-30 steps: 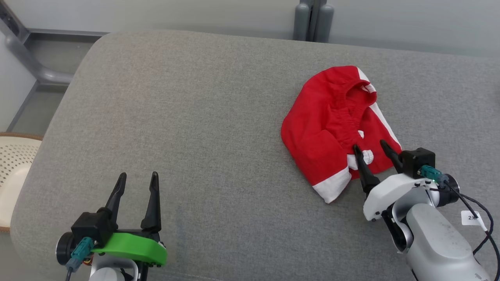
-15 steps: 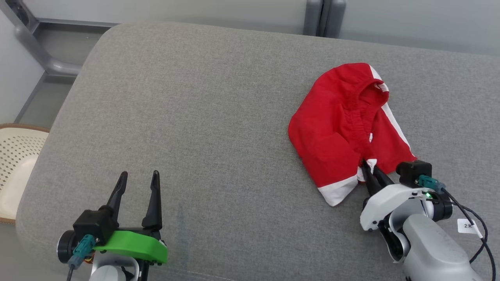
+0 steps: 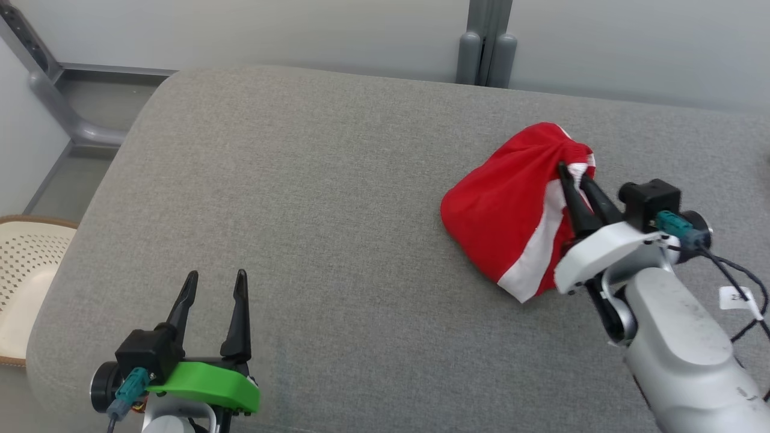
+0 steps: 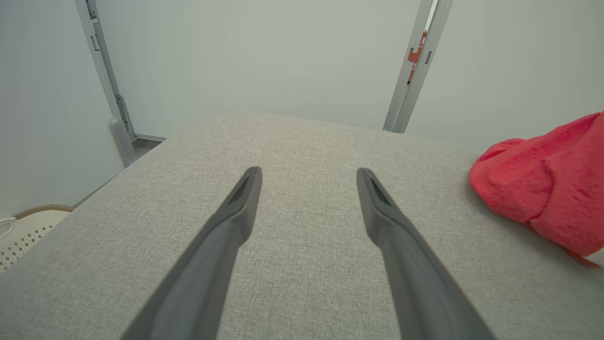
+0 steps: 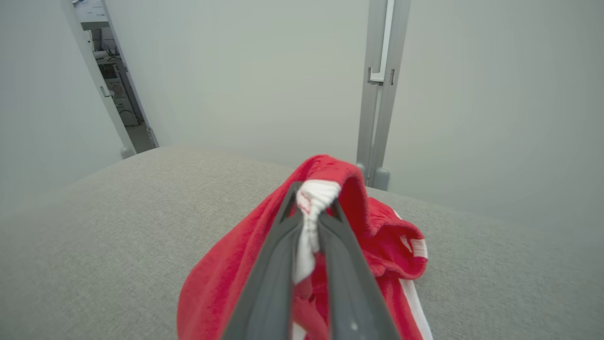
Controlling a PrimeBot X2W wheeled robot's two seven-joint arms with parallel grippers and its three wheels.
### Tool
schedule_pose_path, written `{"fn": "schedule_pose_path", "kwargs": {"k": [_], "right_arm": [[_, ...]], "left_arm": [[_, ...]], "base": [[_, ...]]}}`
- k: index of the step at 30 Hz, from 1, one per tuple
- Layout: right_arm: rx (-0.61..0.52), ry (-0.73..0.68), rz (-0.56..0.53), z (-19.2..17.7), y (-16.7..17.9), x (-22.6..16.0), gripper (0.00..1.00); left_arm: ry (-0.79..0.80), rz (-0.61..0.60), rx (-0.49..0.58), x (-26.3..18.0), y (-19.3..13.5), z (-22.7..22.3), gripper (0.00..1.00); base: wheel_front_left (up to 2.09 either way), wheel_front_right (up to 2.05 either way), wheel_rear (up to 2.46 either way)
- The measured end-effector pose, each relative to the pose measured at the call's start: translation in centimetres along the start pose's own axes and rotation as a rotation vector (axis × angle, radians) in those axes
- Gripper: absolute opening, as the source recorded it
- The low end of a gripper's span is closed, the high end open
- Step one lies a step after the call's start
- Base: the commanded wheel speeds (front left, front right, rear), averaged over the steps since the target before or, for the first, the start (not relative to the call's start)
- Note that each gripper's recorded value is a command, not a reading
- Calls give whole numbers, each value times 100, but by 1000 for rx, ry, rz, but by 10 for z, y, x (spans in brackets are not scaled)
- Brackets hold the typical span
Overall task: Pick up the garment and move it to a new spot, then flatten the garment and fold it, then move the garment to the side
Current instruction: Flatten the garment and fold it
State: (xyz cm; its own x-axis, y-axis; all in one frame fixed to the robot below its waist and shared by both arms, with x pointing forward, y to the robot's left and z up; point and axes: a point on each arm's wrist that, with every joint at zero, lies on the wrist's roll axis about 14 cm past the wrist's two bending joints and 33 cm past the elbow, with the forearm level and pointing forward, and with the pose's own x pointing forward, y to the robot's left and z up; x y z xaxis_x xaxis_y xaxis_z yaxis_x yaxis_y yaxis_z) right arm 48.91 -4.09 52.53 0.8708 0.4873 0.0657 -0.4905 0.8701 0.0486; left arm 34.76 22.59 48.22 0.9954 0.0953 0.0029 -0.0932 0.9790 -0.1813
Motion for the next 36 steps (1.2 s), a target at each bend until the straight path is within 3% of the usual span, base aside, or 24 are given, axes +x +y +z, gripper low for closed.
{"fn": "schedule_pose_path", "kwargs": {"k": [5, 9, 15, 18, 19, 20, 21, 27, 36], "right_arm": [[7, -18, 168, 5, 68, 15, 0], [17, 37, 306, -13, 123, 13, 0], [29, 191, 533, -64, 203, -23, 0], [46, 272, 594, -88, 222, -45, 0], [52, 289, 603, -92, 224, -49, 19], [54, 304, 615, -96, 227, -53, 91], [63, 313, 619, -98, 229, -56, 100], [91, 256, 567, -80, 217, -42, 100], [24, 107, 313, -39, 113, -23, 100]], "left_arm": [[0, 19, -1, -7, 5, 0, 100], [-1, 38, 0, -12, 11, 1, 100], [1, 71, -2, -20, 20, 0, 100], [5, 81, -2, -22, 23, -1, 100], [7, 83, -2, -22, 23, -1, 100], [8, 84, -3, -22, 23, -2, 100], [9, 84, -3, -22, 23, -2, 100], [9, 73, -10, -18, 20, -3, 100], [7, 32, -14, -12, 7, -3, 100]], "base": [[0, 0, 0], [0, 0, 0], [0, 0, 0], [0, 0, 0], [0, 0, 0], [0, 0, 0], [0, 0, 0], [0, 0, 0], [0, 0, 0]]}}
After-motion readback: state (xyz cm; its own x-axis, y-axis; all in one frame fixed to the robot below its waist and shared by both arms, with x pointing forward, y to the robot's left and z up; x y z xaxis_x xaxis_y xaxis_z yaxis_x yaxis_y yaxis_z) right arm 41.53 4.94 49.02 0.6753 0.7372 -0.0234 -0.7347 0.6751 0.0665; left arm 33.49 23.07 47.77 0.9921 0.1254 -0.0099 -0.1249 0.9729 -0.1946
